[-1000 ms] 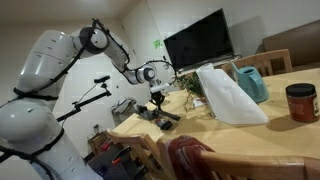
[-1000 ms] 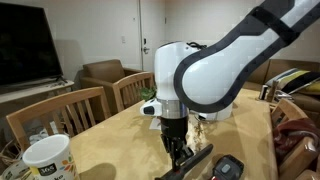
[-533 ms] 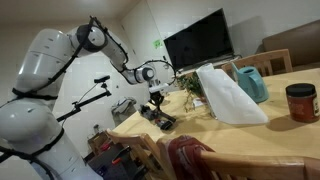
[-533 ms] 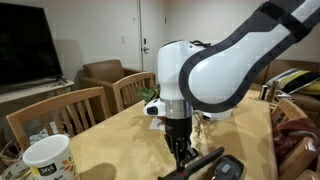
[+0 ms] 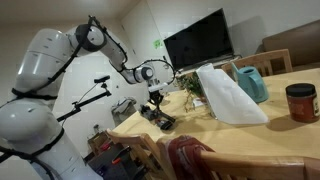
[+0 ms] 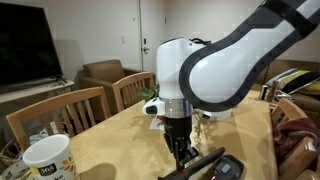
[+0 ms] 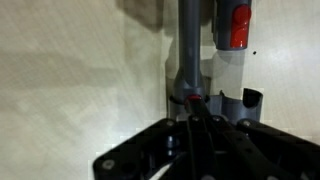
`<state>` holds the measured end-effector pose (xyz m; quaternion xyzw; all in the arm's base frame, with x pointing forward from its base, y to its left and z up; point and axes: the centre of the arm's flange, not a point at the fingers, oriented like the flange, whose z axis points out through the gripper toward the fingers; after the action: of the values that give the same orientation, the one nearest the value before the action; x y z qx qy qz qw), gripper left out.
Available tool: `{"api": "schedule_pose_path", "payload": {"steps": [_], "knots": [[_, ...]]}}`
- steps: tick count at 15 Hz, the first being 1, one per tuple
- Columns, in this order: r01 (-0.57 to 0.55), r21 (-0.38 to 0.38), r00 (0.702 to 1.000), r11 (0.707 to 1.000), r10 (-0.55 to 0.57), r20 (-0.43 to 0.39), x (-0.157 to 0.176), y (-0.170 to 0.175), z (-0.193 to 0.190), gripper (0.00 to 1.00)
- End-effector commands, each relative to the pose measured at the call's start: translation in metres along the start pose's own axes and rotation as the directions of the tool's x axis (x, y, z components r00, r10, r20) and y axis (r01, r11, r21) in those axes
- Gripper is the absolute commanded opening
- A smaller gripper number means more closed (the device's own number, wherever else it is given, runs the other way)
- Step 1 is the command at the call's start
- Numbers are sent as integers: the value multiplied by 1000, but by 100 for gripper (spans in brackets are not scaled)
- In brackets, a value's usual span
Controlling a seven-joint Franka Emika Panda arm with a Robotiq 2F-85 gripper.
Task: Dismantle the vacuum head
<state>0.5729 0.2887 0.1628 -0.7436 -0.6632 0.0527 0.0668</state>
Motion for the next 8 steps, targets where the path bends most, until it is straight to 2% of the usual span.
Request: {"api": "schedule_pose_path", "payload": {"steps": [1, 8], "knots": [[-3, -31, 999, 1000, 5, 50, 4, -11, -29, 0], [-14, -16, 997, 1000, 15, 80, 3, -15, -30, 0]]}}
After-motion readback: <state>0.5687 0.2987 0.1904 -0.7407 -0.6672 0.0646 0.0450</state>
